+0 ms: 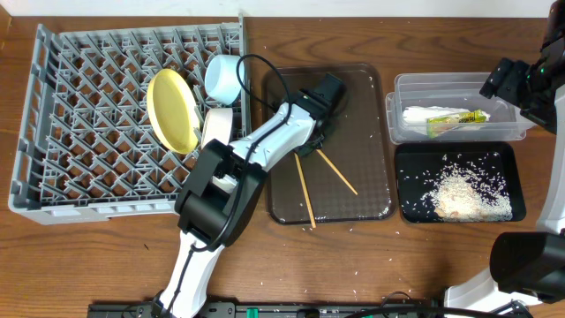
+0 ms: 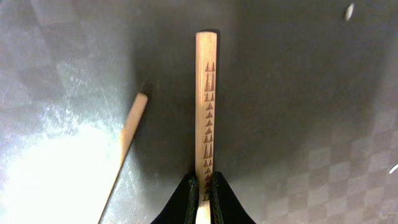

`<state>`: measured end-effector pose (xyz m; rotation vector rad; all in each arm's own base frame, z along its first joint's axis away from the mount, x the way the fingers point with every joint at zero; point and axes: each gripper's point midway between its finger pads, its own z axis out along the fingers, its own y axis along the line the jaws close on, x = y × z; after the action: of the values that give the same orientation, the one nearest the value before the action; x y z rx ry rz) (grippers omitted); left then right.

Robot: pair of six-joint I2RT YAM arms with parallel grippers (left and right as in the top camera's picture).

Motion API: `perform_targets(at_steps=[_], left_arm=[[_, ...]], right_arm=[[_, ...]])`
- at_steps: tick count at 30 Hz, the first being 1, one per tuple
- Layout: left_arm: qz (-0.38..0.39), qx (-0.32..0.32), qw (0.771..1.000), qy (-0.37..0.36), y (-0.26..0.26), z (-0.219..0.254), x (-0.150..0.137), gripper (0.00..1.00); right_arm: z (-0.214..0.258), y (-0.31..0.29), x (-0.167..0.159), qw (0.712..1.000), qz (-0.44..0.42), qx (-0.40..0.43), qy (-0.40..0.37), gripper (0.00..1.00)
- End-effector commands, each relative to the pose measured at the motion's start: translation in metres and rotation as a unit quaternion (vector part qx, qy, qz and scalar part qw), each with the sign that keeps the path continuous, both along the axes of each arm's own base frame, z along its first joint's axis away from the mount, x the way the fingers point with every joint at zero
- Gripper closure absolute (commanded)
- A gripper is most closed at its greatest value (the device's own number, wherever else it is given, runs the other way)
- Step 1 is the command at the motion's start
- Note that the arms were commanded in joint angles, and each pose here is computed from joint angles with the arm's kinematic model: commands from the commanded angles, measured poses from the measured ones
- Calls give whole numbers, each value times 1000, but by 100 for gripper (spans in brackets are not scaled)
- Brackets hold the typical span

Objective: Sort waste into correct bins and load items into the dishwasher
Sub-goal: 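Carry the chopstick with the left gripper into the rack beside the plate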

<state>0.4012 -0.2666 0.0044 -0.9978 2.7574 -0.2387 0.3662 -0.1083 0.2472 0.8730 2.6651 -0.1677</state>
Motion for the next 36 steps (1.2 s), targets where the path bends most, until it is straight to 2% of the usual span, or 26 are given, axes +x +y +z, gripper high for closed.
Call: perform_targets(at_steps=[1,4,7,11,15,18,19,24,30,36], left_arm=[[10,21,1000,6,17,-21,9,92],[-34,17,999,-22,15,-17,24,92],[-142,0,988,-64,0,-1,41,93],[-259,-15,958,-121,-12,49,59,93],[-341,23,921,-185,5,120,71,93],[-347,74,909,-220,42,172,77,93],[-339,110,904,-236,73,201,78,93],[-344,176,885,-260,141,251,74,93],[-322,246,879,-253,210,259,91,93],[-328,270,874,-237,238,233,116,93]], right_arm=[[-1,-1,0,1000,-8,0,1,1],[-1,-1,0,1000,-8,0,1,1],[-1,-1,0,1000,-8,0,1,1],[-1,-1,0,1000,-8,0,1,1],[-1,-1,0,1000,-8,0,1,1],[-1,-1,0,1000,-8,0,1,1],[-1,-1,0,1000,-8,0,1,1],[-1,-1,0,1000,-8,0,1,1],[-1,-1,0,1000,-8,0,1,1],[-1,-1,0,1000,-8,0,1,1]])
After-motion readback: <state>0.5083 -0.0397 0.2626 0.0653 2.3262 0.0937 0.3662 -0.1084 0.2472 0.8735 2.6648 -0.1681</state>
